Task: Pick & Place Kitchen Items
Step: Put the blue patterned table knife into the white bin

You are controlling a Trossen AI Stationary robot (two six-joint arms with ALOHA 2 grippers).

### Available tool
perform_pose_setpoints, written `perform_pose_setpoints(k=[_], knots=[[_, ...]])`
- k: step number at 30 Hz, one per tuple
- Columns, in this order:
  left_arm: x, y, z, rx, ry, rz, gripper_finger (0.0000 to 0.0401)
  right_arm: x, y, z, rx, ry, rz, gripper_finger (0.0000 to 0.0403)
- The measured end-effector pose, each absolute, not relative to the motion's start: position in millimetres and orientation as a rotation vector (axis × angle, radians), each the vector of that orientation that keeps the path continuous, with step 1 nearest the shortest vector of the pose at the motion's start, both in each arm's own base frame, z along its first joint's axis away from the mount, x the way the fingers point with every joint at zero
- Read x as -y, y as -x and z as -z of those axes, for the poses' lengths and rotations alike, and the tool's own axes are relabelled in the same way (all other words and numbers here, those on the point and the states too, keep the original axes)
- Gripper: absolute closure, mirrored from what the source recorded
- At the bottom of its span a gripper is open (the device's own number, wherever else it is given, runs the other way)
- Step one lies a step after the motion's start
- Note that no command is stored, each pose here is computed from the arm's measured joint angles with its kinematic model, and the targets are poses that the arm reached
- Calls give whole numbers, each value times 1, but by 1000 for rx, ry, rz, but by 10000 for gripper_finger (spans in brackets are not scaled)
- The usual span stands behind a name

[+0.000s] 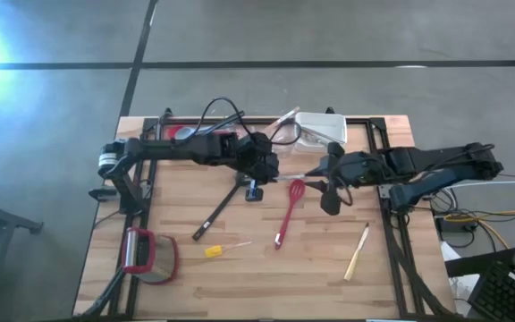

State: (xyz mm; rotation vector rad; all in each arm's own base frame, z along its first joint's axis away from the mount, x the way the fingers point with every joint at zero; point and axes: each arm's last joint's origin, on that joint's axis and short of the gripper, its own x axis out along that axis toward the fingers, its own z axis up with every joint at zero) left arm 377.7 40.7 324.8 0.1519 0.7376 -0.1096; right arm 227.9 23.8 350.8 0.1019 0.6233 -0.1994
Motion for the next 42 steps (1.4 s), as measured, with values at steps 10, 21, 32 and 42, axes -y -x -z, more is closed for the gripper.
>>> perform_pose_setpoints(k=[10, 21, 32, 42], knots=[[-36, -378, -324, -752, -167, 98, 371, -27, -258, -354, -768, -20, 224, 249], [-35, -379, -327, -725, -172, 100, 371, -26, -266, -348, -755, -2, 222, 265], [-35, -380, -328, -710, -175, 102, 371, -25, -273, -344, -760, 40, 211, 328], [-35, -380, -328, -710, -179, 99, 371, -24, -270, -342, -795, 46, 210, 372]])
